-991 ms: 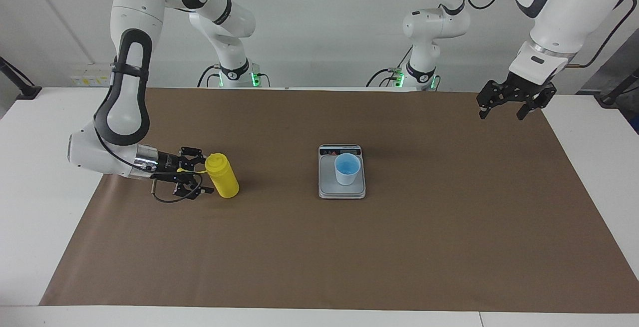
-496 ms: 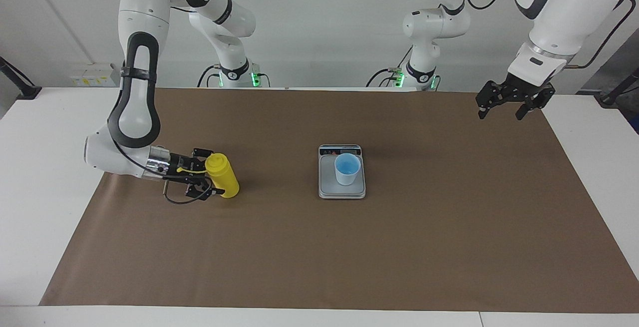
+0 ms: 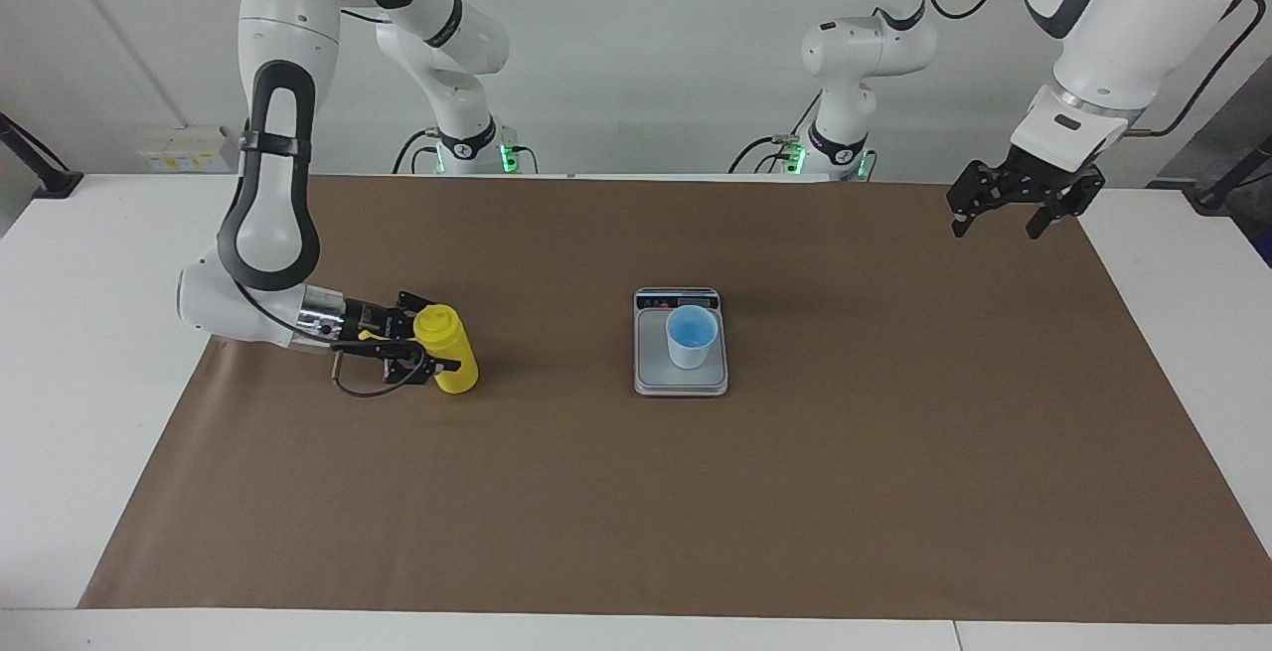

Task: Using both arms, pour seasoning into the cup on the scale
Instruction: 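Withdraw the left gripper while the right gripper grasps the yellow bottle, then lift the yellow bottle with the right gripper over the blue cup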

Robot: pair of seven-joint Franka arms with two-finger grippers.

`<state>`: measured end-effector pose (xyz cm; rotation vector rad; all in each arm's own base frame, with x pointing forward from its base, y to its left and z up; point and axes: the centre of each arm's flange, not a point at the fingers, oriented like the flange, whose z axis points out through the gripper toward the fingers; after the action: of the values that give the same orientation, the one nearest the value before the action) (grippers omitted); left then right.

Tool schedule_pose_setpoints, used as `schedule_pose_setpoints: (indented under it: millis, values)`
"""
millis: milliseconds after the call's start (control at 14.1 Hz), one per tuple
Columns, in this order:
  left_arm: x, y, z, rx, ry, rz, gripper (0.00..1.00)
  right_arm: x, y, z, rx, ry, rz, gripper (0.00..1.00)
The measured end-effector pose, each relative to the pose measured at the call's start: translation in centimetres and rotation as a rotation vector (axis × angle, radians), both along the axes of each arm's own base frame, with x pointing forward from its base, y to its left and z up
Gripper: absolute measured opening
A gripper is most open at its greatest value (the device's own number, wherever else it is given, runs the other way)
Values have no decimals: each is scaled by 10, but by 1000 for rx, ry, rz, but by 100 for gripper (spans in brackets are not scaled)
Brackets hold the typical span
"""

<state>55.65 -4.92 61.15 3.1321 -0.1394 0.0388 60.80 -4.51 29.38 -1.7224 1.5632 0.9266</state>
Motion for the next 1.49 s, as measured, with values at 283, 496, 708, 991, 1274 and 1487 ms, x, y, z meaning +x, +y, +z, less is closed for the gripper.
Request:
schedule_pose_setpoints:
  millis: [283, 496, 708, 991, 1274, 1487]
  values:
    - [0, 0, 0, 0, 0, 0, 100, 8, 11, 27, -36, -40, -23, 62]
    - [0, 0, 0, 0, 0, 0, 100, 20, 78, 73, -116, -38, -88, 52]
    - [0, 0, 0, 0, 0, 0, 100, 21, 141, 100, -211, -60, -116, 52]
    - [0, 0, 0, 0, 0, 0, 100, 17, 209, 108, -374, -91, -149, 52]
    - [0, 0, 0, 0, 0, 0, 100, 5, 273, 115, -497, -148, -161, 52]
    - [0, 0, 0, 0, 0, 0, 100, -7, 310, 119, -616, -232, -128, 52]
